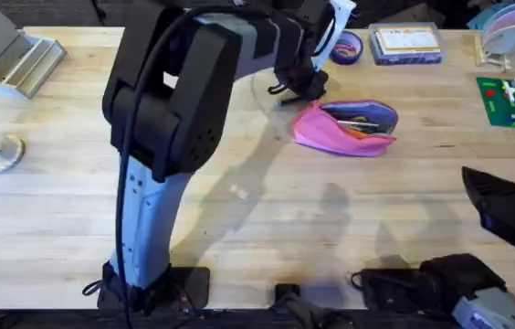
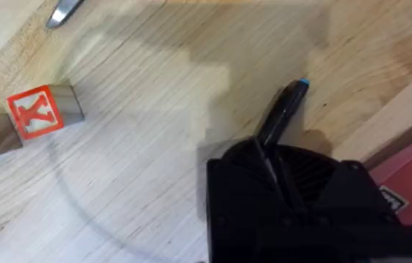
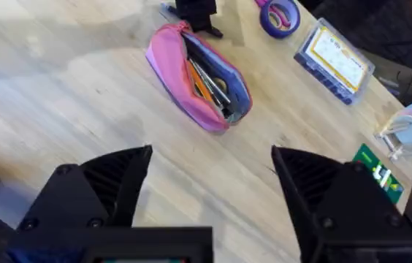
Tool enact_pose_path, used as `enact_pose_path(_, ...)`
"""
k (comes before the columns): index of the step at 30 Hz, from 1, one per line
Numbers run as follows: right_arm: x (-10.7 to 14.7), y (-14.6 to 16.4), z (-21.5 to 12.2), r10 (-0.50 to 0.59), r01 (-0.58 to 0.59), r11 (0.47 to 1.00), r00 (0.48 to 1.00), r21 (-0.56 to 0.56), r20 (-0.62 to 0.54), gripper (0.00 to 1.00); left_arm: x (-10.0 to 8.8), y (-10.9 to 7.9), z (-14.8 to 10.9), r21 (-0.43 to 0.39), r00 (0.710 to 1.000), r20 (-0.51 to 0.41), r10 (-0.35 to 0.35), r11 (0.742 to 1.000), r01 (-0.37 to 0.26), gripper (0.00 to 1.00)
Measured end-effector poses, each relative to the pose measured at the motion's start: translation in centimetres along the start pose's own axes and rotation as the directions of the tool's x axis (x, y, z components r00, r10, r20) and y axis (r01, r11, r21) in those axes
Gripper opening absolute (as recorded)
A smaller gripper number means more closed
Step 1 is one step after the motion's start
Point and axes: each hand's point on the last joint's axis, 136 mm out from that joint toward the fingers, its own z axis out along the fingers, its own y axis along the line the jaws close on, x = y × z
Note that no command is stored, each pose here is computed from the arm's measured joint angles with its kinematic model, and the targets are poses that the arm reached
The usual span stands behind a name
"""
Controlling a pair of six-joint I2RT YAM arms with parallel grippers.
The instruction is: Unzip the bag, pick up the pens from the table one at a time and place them inside, then zip the bag closed.
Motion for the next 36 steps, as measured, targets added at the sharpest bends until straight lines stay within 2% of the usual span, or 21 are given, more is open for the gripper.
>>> enact_pose_path(8,0.0,0.0,0.0,0.0,0.0,1.0,1.0,0.0,0.0,0.998,-0.1,0.4,-0.1,-0.027,1.0,-0.001,0.001,1.0,-0.001,0.042)
enact_pose_path(17,0.0,0.0,0.0,0.0,0.0,1.0,1.0,0.0,0.0,0.998,-0.1,1.8,-0.6,-0.105,1.0,-0.018,0.001,0.994,-0.003,0.042)
enact_pose_path(22,0.0,0.0,0.0,0.0,0.0,1.0,1.0,0.0,0.0,0.998,-0.8,2.1,-1.0,-0.132,1.0,-0.008,0.005,0.991,-0.006,0.042)
enact_pose_path(29,0.0,0.0,0.0,0.0,0.0,1.0,1.0,0.0,0.0,0.998,-3.3,1.0,-2.4,-0.137,0.999,0.036,0.034,0.99,-0.029,0.043)
enact_pose_path(36,0.0,0.0,0.0,0.0,0.0,1.0,1.0,0.0,0.0,0.997,-4.7,-0.6,-3.9,-0.125,0.997,0.041,0.059,0.991,-0.053,0.043)
